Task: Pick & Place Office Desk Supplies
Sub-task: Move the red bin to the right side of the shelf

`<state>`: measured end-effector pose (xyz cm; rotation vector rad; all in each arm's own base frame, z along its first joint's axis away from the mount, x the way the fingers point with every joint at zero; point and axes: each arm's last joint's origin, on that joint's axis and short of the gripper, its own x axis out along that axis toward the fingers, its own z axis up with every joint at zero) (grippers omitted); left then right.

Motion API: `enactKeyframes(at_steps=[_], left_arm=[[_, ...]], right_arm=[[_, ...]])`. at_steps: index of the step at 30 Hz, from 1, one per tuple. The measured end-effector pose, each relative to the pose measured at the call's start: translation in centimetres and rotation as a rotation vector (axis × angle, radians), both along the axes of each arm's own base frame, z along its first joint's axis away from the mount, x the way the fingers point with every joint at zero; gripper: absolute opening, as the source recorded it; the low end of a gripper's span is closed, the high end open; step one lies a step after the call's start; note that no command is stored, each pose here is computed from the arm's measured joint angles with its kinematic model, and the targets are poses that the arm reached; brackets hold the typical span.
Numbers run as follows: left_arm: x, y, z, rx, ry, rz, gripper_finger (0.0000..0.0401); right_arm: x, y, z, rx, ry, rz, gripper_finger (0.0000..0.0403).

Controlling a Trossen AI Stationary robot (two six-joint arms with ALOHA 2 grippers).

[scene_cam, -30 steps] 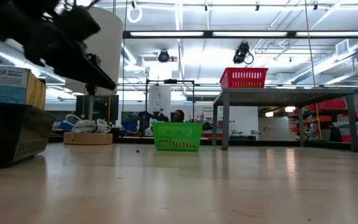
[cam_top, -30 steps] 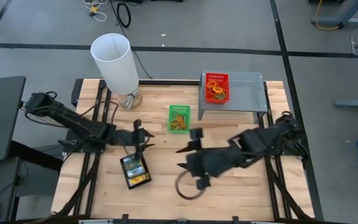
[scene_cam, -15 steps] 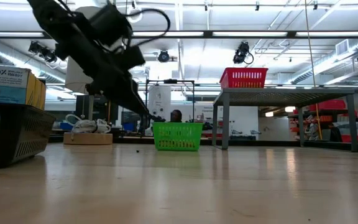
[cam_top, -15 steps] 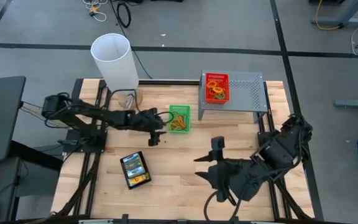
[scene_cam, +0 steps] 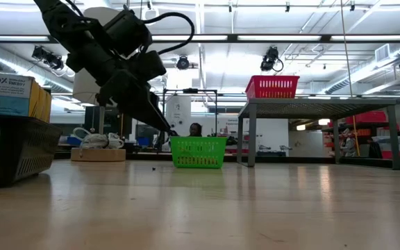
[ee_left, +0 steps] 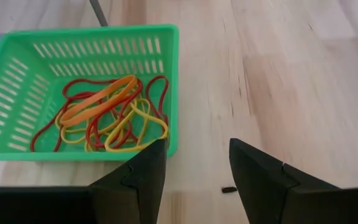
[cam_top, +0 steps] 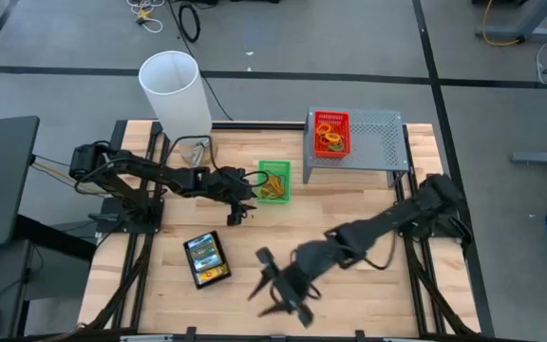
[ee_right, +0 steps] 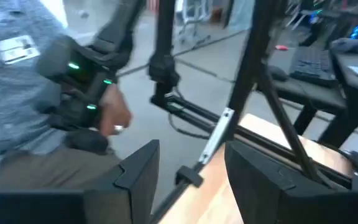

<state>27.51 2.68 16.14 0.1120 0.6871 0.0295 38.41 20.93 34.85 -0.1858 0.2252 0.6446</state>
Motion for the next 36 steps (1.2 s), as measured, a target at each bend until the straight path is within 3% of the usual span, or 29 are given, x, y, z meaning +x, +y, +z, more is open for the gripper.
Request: enactKeyframes(at_steps=[7,11,17,25,30,36], left_arm=[[0.0,0.0,0.0,-0.008,0.000,-0.016,0.0181],[0.0,0.0,0.0,-0.008,-0.003,-0.013,0.0181],[0.0,0.0,0.1,-0.009,-0.010,0.009,0.0181],[0.2,-0.2,0.3,-0.023,-0.033,0.017,0.0181],[0.2,-0.2,0.4,-0.017,-0.047,0.015,0.0181],[0.2,-0.2,0.4,-0.006,-0.048,0.006,0.0181]], right_arm=[[0.4,-4.3,-8.0,0.106,-0.042,-0.043,0.0190],[-2.5,-7.7,-10.1,0.119,-0.064,-0.154,0.0190],[-9.6,-12.6,-12.3,0.082,-0.092,-0.426,0.0190],[-16.7,-16.7,-13.1,-0.088,-0.072,-0.739,0.0190],[-18.1,-18.6,-12.7,-0.259,0.064,-0.826,0.0190],[-17.9,-20.7,-10.5,-0.404,0.180,-0.882,0.0190]])
